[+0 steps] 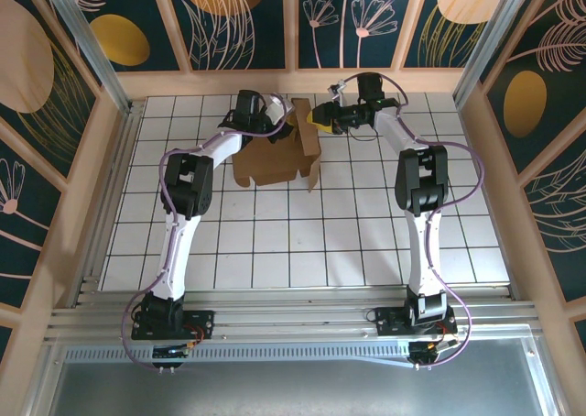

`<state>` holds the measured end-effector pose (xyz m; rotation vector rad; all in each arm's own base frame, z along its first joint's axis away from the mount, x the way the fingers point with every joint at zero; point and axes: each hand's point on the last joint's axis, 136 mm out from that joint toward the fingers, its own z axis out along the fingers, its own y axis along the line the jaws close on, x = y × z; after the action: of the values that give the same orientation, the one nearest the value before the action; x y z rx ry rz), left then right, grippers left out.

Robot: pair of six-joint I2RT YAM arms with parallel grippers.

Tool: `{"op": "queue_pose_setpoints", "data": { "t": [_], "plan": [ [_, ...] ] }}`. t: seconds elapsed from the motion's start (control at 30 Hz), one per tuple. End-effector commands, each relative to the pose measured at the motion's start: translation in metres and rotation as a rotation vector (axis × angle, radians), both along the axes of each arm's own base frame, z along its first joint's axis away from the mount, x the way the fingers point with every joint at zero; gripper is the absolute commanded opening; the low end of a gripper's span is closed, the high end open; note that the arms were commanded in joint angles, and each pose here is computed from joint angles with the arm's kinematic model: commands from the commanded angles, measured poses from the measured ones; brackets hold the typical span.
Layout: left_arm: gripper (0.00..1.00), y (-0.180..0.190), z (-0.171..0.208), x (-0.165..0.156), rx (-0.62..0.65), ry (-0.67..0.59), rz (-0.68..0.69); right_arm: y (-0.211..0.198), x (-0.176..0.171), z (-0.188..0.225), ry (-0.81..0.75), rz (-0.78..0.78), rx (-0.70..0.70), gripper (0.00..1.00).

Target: Fold the paper box

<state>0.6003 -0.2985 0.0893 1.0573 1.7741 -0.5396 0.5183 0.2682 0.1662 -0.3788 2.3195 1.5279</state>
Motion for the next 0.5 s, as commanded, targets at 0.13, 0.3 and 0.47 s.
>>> {"op": "queue_pose_setpoints", "data": {
  "t": [0.13,0.3,0.47],
  "plan": [
    [0.31,-0.007,0.011,0.012,-0.025,-0.056,-0.001,0.005,-0.001,-0.016,0.032,0.011,-0.007,0.59],
    [0.33,-0.008,0.022,0.022,-0.066,-0.095,0.025,0.005,0.002,-0.028,0.036,-0.009,-0.055,0.62],
    [0.38,-0.014,0.027,0.020,-0.088,-0.124,-0.012,0.001,0.005,-0.042,0.041,-0.015,-0.124,0.50]
  ]
}}
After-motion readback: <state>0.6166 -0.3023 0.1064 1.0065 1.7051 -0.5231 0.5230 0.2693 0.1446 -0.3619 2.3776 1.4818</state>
